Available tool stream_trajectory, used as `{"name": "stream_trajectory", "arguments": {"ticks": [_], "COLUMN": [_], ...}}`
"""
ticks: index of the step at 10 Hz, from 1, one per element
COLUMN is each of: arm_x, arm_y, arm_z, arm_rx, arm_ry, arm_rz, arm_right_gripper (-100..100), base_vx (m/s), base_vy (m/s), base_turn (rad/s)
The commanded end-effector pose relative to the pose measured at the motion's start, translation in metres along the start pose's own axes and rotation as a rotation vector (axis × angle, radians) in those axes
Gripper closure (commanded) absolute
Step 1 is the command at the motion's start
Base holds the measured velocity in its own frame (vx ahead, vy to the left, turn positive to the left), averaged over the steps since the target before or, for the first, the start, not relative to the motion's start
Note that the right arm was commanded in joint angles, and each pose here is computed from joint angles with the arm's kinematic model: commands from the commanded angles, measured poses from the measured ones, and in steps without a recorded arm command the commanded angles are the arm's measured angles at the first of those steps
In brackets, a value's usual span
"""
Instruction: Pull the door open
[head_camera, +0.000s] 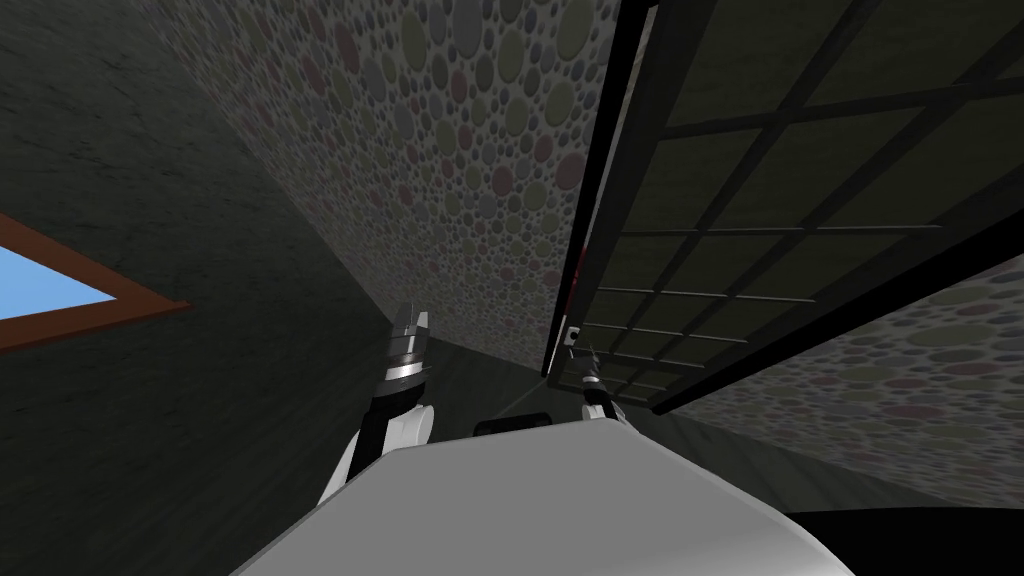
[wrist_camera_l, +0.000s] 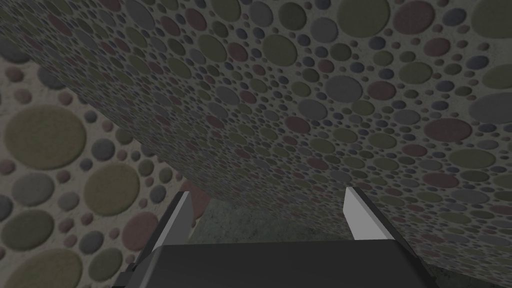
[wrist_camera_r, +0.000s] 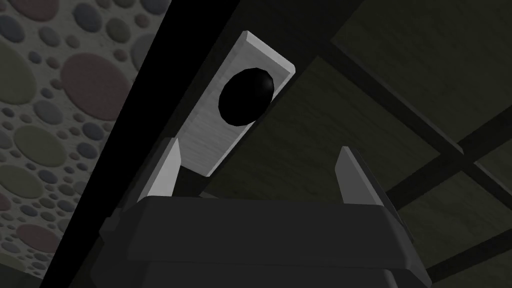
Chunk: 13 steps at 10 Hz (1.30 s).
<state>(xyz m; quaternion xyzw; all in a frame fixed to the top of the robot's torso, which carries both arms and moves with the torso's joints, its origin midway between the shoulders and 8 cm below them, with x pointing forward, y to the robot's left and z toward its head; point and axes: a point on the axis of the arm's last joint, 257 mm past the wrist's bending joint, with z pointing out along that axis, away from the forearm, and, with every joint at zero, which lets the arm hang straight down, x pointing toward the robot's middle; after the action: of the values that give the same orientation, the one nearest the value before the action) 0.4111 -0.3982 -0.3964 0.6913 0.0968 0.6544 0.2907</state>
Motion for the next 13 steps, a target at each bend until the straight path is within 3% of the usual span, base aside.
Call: {"name": "stream_trajectory", "arguments": {"ticks": [1,2,4,13], "arm_x": [0.002,0.002,0.005,0.011], "arm_y": [-0.004,-0.004,-0.01,-0.024], "arm_z": [0.0013,0.0013,0.003,0.0067], "arm_rx": [-0.003,-0.003,-0.007,-0.017], "arm_ry": [-0.005,-0.005,-0.012,-0.028], "arm_rz": [0.071,0.076,0.176,0.475], "arm_right_gripper": [-100,-100,-100,-100], "base_vx": [-0.069,-0.049,-0.059,-0.054], "base_vy": [-0.016,-0.016,-0.017,-0.008], "base_turn": [0.022,0.014,0.036,0.02]}}
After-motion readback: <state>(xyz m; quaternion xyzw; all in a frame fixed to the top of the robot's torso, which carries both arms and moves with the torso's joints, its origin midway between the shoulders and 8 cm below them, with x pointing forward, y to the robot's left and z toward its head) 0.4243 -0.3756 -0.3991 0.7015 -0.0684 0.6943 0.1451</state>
